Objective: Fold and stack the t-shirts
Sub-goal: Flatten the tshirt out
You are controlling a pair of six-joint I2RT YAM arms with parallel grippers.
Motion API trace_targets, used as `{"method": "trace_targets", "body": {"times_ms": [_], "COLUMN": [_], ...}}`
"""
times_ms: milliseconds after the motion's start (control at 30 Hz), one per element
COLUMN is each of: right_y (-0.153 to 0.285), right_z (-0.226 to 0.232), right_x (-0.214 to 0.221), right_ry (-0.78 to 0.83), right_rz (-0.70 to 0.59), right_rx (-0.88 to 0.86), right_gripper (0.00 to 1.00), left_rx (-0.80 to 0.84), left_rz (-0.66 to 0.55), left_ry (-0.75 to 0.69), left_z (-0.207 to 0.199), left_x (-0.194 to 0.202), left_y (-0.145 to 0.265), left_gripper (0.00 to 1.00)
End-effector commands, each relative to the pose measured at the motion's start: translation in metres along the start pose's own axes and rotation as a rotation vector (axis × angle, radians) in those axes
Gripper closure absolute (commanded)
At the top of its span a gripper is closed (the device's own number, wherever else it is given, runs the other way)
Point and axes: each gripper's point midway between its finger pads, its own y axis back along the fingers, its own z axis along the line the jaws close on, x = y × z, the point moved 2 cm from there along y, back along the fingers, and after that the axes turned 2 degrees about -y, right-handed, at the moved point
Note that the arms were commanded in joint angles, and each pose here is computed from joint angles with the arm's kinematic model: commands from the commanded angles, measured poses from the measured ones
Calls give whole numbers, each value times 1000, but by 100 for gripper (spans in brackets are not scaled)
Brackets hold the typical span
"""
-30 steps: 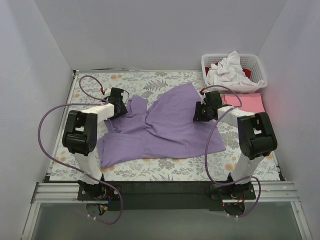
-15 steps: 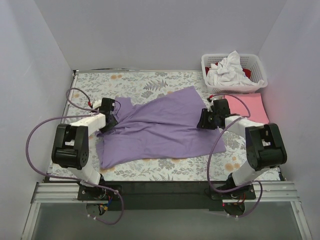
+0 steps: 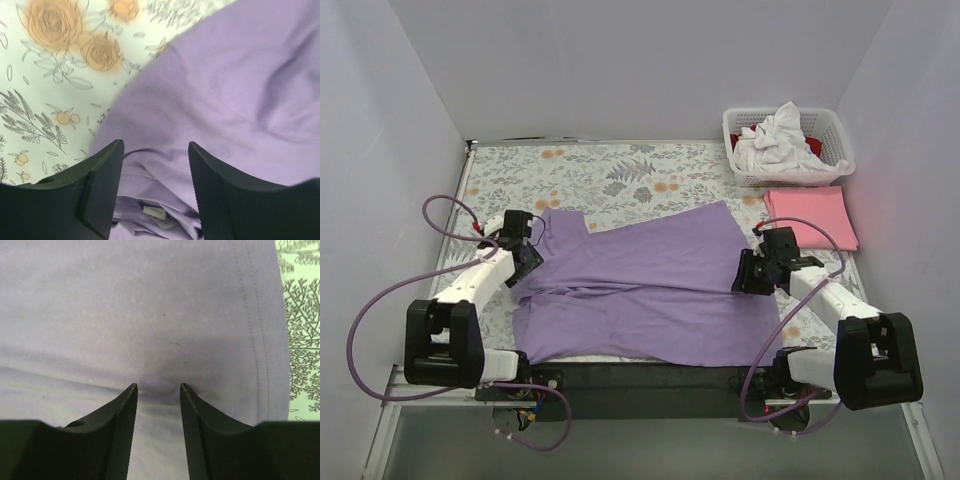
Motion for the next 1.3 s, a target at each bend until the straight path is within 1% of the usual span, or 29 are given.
{"method": "trace_targets", "body": {"times_ms": [0,33,67,167,200,233,267,300,333,400,433,500,567,667,733,767,900,967,1000,1033,1067,1133,1167,1200,1267], "right_y": [15,18,20,17,6,2,2,-12,-18,-35,-42,-61,-71,-84,-84,-85,-73,-67,-62,-59,-56,-48,-45,-39,-34], "right_z": [17,33,44,74,77,82,91,90,90,88,84,76,70,53,44,33,5,-4,-4,-2,1,11,13,17,22], "right_x": [-31,-45,-54,-93,-101,-108,-124,-129,-134,-145,-149,-147,-146,-129,-122,-112,-91,-84,-82,-82,-84,-93,-94,-101,-103], "right_ry": [53,73,92,145,149,154,163,156,151,147,141,132,125,103,91,73,-18,-38,-33,-24,-11,1,2,10,26], "right_rz": [-61,-92,-114,-185,-180,-181,-206,-193,-193,-187,-190,-153,-139,-88,-81,-64,-44,-36,-43,-40,-43,-68,-71,-93,-100], "right_rx": [-56,-131,-167,-229,-230,-243,-258,-251,-245,-218,-191,-156,-130,-86,-61,-30,30,47,50,36,19,-15,-21,-32,-37], "right_gripper": [55,55,55,55,56,56,57,58,59,64,64,65,65,65,65,65,65,65,64,63,62,58,56,51,47], "left_rx": [68,97,133,218,221,213,198,173,167,134,119,81,32,-65,-101,-124,-193,-179,-172,-149,-137,-109,-95,-104,-82], "left_rz": [-145,-146,-158,-132,-126,-113,-115,-100,-107,-121,-120,-105,-110,-99,-69,-55,-55,-72,-80,-102,-113,-134,-167,-198,-243], "left_ry": [60,57,57,51,47,39,34,20,19,15,13,5,20,50,57,65,143,162,163,170,172,171,187,190,166], "left_z": [-16,-23,-31,-58,-63,-70,-72,-74,-77,-76,-76,-73,-66,-45,-34,-27,-8,-4,-4,-8,-10,-18,-22,-22,-30], "left_x": [-48,-51,-57,-63,-64,-65,-67,-65,-70,-73,-72,-67,-66,-57,-49,-47,-41,-40,-42,-50,-55,-67,-80,-89,-105], "left_y": [25,26,27,22,17,9,4,-7,-9,-18,-23,-34,-43,-59,-66,-67,-61,-54,-52,-47,-44,-38,-33,-30,-29], "left_gripper": [45,45,45,46,48,53,57,62,64,65,65,65,66,66,67,67,69,68,66,61,59,54,49,47,42]}}
